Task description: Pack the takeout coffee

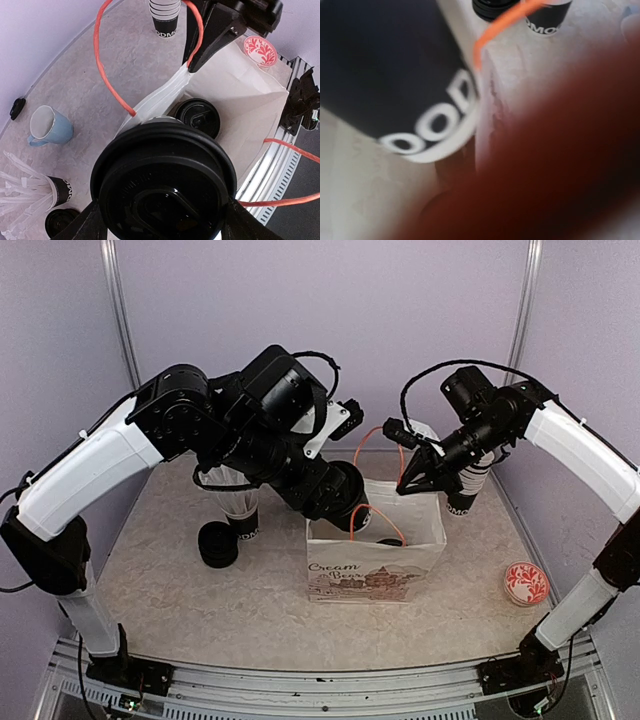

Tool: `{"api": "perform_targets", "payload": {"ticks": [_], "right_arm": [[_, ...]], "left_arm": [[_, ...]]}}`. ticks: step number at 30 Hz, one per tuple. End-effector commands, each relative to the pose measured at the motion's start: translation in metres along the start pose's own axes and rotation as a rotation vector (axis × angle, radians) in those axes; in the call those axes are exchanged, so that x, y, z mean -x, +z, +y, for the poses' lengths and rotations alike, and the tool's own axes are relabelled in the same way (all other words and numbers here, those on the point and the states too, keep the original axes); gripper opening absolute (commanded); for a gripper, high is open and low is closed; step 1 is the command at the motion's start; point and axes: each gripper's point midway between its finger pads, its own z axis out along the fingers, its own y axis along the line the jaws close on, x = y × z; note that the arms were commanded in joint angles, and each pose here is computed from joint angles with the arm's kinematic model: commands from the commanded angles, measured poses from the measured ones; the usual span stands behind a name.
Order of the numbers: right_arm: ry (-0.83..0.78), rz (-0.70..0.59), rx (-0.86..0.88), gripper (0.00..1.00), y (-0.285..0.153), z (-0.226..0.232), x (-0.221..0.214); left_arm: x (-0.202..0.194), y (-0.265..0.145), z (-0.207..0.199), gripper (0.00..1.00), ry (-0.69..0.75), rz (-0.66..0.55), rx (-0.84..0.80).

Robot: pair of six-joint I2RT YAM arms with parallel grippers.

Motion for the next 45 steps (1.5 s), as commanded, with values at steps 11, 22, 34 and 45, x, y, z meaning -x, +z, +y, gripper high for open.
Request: {"api": "perform_targets", "payload": {"ticks": [11,22,34,45], "right_arm": [[-0.091,-0.057,0.057,0.05,-0.009,0.036,0.02],[-0.176,-0.127,0.098,0.3,-0.036,0.055,0.04],[-0.141,-0.181,0.018,0.28,-0.03,-0.012,0.063],[0.131,0.001,-0.017,0.19,0.091,-0.101,-0.013]], "left_arm": [[-0.039,0.041,-0.012,0.55,0.2,0.134,0.116],[-0.073,0.027,-0.027,0.55,0.213,0.194,0.147],[-0.105,0.013,-0.05,0.54,0.219,0.18,0.223],[-0.115,0.021,-0.063,0.54,0.254,0.139,0.257]]}}
